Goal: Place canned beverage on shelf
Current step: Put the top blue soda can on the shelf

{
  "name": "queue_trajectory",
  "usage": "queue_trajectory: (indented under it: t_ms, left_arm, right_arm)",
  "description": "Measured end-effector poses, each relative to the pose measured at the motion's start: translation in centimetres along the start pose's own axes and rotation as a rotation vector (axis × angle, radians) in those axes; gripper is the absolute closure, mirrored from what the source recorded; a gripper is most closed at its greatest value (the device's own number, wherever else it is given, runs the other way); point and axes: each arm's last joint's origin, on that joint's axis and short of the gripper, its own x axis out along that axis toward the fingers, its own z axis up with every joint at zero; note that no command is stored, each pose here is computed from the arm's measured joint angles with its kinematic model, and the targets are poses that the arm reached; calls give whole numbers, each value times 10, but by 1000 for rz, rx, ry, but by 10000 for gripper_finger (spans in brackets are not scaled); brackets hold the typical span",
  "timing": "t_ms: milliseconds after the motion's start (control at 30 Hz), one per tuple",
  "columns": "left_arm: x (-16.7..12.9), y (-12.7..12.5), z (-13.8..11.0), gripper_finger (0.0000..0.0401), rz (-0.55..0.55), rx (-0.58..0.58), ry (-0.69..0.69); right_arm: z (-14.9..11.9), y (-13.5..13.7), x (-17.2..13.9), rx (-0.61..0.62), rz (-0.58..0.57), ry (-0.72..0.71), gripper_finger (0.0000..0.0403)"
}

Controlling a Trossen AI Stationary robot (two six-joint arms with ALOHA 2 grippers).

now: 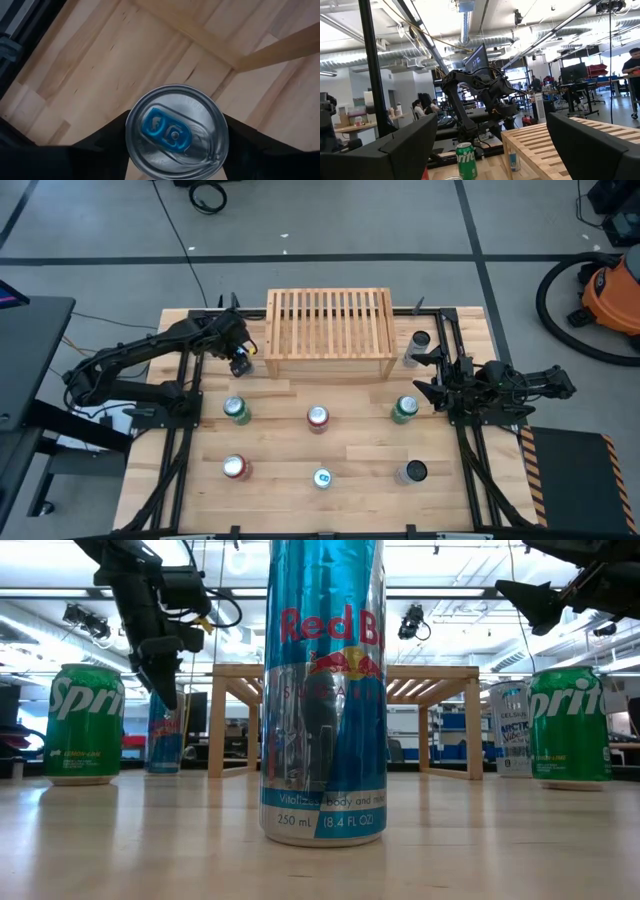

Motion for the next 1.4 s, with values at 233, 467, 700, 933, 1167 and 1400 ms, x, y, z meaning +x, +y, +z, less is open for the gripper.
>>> queue_trajectory:
  t_ms: [233, 467, 700, 933, 1167, 1400]
  left_arm:
    - [0, -1, 0, 157, -5, 16, 0]
    - [-13, 1, 6, 157, -7, 43, 7]
    - [-58, 6, 30, 156, 0, 73, -69]
    - [-114, 13, 50, 155, 28, 90, -188]
    - [-156, 19, 68, 154, 81, 111, -308]
    - [-174, 22, 103, 154, 88, 139, -331]
  right_arm:
    - [0, 0, 0, 0, 0, 0, 16]
    - [0, 0, 0, 0, 0, 0, 16]
    - [0, 0, 0, -5, 0, 0, 16]
    - [0, 0, 0, -7, 0, 0, 16]
    - [0, 0, 0, -7, 0, 0, 16]
    - [0, 0, 0, -7, 0, 0, 16]
